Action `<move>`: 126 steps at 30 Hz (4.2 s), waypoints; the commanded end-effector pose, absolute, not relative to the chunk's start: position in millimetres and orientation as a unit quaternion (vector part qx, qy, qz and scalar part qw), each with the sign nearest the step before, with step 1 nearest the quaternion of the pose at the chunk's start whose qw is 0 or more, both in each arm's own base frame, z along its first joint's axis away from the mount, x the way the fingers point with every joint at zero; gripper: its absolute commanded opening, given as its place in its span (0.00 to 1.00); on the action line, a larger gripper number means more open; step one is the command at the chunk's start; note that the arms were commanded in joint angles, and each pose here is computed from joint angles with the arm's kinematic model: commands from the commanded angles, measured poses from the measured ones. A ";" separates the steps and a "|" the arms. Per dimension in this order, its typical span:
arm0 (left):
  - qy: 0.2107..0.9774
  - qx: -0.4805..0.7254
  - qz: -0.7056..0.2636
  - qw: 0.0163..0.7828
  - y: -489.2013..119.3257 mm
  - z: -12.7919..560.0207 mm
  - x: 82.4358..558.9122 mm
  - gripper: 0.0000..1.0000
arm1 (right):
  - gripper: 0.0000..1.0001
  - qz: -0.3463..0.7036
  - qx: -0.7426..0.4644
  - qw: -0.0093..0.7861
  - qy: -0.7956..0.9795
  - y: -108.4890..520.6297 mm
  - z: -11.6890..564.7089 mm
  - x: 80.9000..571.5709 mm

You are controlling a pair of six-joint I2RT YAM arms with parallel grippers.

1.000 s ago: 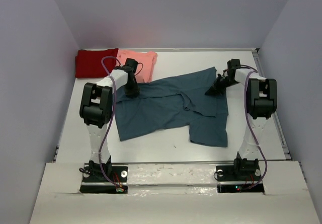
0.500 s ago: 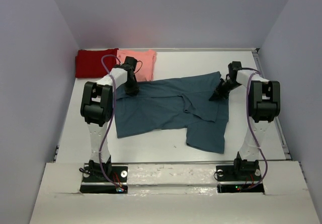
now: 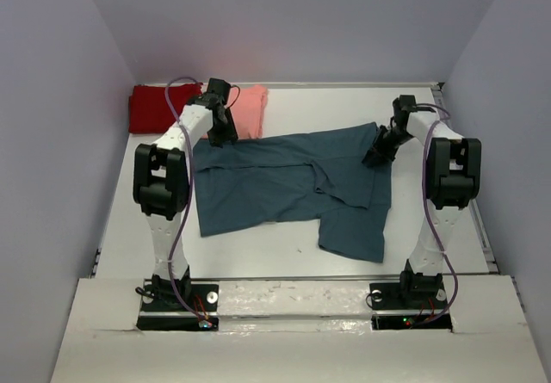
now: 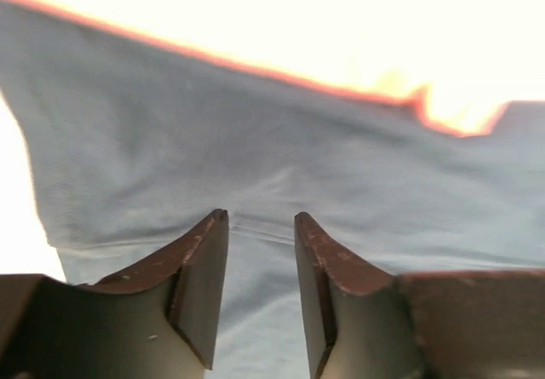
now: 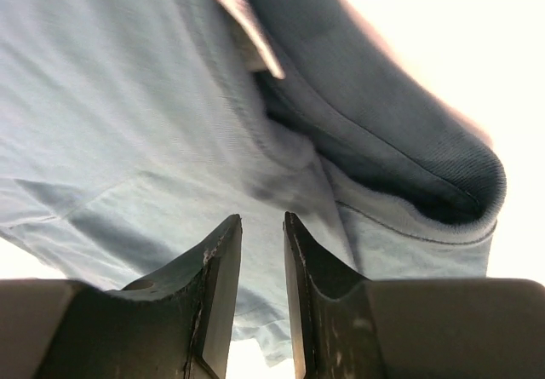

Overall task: Fold and stack the t-shirts
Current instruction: Fold the flattened tshirt in 1/3 of the way, then grap the side of the flattened tshirt closest away from the robot with both arms

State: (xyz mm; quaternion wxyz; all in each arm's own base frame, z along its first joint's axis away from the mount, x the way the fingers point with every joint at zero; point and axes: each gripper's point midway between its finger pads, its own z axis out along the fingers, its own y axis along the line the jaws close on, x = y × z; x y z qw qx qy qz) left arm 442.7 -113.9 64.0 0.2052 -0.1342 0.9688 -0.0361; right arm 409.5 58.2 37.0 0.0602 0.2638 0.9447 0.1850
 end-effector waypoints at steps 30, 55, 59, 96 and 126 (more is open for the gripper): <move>0.945 -0.083 -0.012 0.316 -118.4 69.2 564.6 0.49 | 0.34 0.231 0.157 0.211 0.937 73.2 153.1 455.0; 0.918 -0.100 -0.029 0.382 -126.2 32.1 633.8 0.50 | 0.34 0.240 0.144 0.238 0.930 75.0 191.4 444.5; 0.910 -0.117 -0.038 0.395 -118.8 36.1 644.4 0.50 | 0.34 0.241 0.143 0.236 0.931 75.6 194.5 434.4; 0.878 -0.234 -0.095 0.406 -84.5 221.0 476.7 0.56 | 0.35 0.356 0.238 0.085 0.900 102.6 154.3 387.5; 0.946 -0.267 -0.134 0.124 -98.6 113.2 211.9 0.60 | 0.81 0.147 0.241 0.119 0.952 70.4 135.9 152.6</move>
